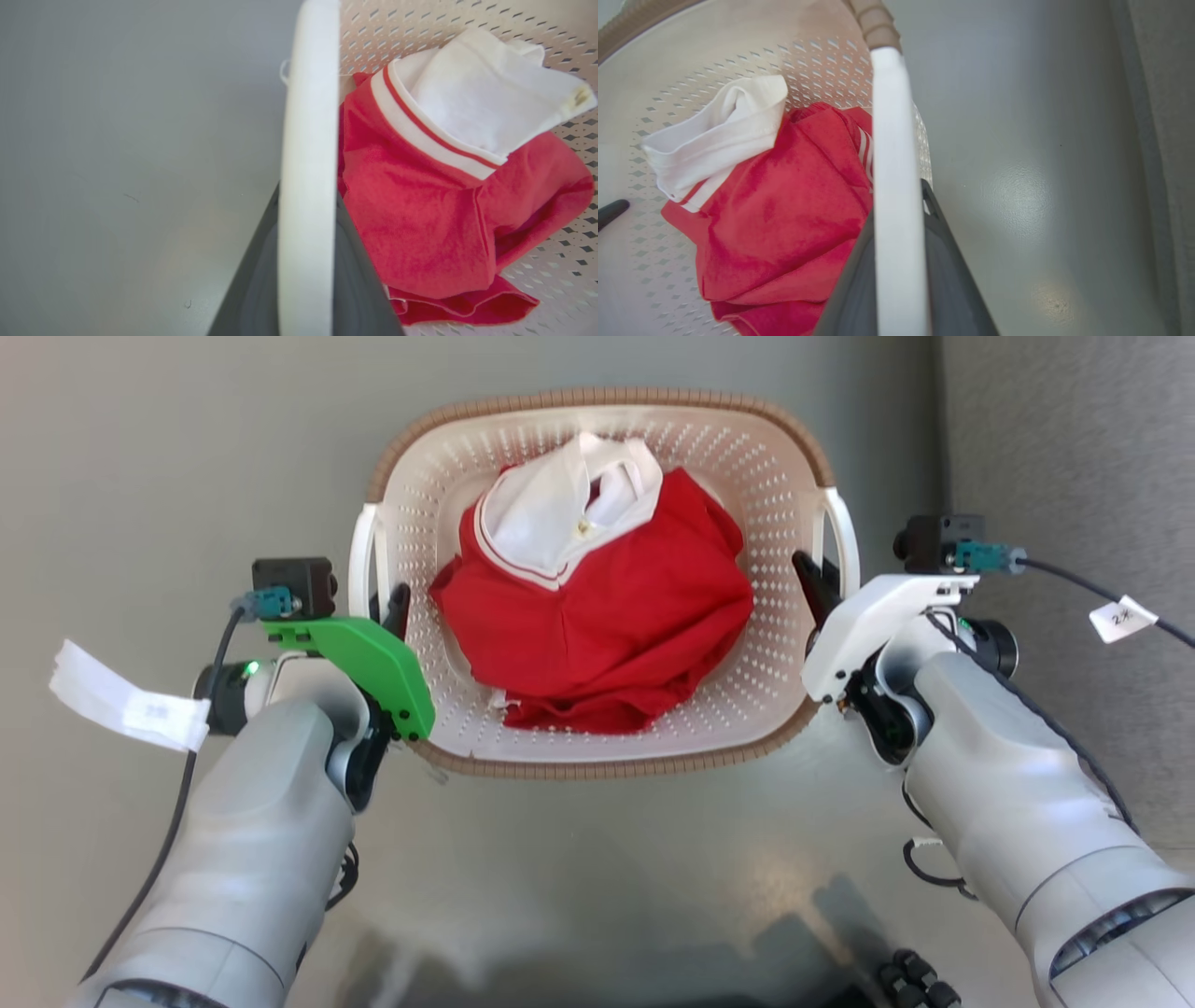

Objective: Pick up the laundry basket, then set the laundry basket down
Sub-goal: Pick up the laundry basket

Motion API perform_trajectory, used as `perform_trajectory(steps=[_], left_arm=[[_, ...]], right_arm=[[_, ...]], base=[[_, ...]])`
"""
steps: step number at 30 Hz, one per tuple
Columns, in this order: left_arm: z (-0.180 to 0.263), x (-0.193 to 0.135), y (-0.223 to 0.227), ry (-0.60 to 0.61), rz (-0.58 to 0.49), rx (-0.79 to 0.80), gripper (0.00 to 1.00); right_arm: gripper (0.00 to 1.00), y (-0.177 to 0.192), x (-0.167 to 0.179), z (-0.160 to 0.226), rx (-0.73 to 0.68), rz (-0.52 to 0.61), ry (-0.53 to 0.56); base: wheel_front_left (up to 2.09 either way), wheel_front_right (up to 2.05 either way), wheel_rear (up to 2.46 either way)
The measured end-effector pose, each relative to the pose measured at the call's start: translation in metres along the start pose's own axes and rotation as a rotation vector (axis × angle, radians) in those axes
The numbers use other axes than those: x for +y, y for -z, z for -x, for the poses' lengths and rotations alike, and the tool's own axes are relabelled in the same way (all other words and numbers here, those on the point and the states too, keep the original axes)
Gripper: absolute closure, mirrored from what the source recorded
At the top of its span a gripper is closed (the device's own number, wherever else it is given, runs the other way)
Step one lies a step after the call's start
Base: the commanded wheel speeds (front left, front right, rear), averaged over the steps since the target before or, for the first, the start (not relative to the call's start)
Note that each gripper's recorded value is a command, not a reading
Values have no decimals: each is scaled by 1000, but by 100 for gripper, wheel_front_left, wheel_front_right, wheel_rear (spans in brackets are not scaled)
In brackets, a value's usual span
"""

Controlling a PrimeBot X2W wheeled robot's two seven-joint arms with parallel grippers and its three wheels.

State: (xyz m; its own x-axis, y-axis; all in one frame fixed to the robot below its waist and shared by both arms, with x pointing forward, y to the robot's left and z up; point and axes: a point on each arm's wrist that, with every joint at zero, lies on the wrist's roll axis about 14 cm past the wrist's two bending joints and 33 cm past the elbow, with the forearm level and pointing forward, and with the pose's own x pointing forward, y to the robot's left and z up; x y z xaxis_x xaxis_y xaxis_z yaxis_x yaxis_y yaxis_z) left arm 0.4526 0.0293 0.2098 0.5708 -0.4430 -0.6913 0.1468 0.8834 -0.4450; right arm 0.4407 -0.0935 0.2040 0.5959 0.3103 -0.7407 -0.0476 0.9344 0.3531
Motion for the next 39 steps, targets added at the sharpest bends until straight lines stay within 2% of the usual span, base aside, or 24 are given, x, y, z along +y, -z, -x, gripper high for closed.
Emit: perform_trajectory(steps=[5, 23, 39], left_arm=[[15, -10, -8, 5, -6, -4, 100], [79, -35, 4, -6, -6, 40, 100], [121, -54, 8, 1, -34, 46, 100]], right_arm=[[100, -9, 7, 17, -1, 5, -6], [100, 5, 34, 84, 62, -15, -31], [100, 10, 50, 127, 79, 12, -47]], base=[[0, 0, 0], [0, 0, 0], [0, 0, 0]])
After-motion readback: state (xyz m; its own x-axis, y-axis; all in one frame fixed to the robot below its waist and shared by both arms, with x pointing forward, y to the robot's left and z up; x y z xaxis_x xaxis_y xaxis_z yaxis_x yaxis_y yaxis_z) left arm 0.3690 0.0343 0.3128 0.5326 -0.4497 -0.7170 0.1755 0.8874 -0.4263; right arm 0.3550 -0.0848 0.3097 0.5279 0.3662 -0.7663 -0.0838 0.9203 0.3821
